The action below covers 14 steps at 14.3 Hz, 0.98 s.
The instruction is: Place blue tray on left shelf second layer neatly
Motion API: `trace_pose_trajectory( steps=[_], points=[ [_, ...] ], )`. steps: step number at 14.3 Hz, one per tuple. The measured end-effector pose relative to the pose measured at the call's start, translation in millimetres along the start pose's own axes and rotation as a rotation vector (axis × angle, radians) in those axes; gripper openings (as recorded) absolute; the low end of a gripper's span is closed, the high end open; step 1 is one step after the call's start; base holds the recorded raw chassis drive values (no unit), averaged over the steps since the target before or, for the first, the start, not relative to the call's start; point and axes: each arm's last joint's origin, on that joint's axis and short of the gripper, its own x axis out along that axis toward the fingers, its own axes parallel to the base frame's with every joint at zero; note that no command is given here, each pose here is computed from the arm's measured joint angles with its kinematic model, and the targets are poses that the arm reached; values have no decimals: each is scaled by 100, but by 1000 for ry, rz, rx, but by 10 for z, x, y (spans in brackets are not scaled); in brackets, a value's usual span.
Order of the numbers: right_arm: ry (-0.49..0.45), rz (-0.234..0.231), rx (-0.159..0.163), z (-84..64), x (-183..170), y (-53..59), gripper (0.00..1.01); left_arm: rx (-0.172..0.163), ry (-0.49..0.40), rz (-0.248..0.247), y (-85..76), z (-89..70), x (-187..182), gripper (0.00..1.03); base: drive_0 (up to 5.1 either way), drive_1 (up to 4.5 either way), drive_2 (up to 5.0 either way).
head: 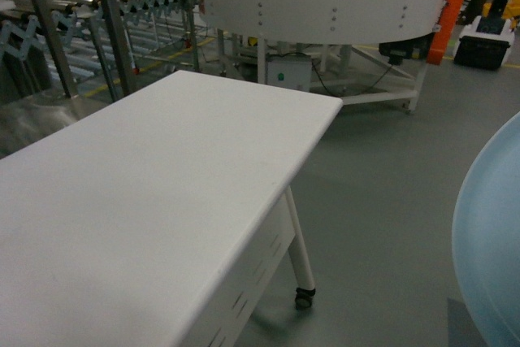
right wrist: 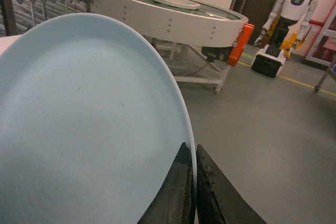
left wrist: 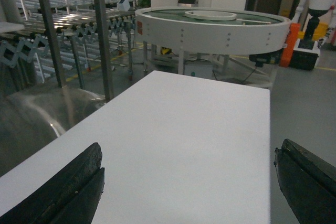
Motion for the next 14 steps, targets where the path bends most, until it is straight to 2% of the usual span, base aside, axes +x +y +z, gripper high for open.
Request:
trace_pose_trajectory(
  steps=[14],
  points=[
    [0, 0, 0, 0, 0, 0, 2, 0, 0, 0, 0, 0, 0, 98, -160, -160, -160]
  ],
)
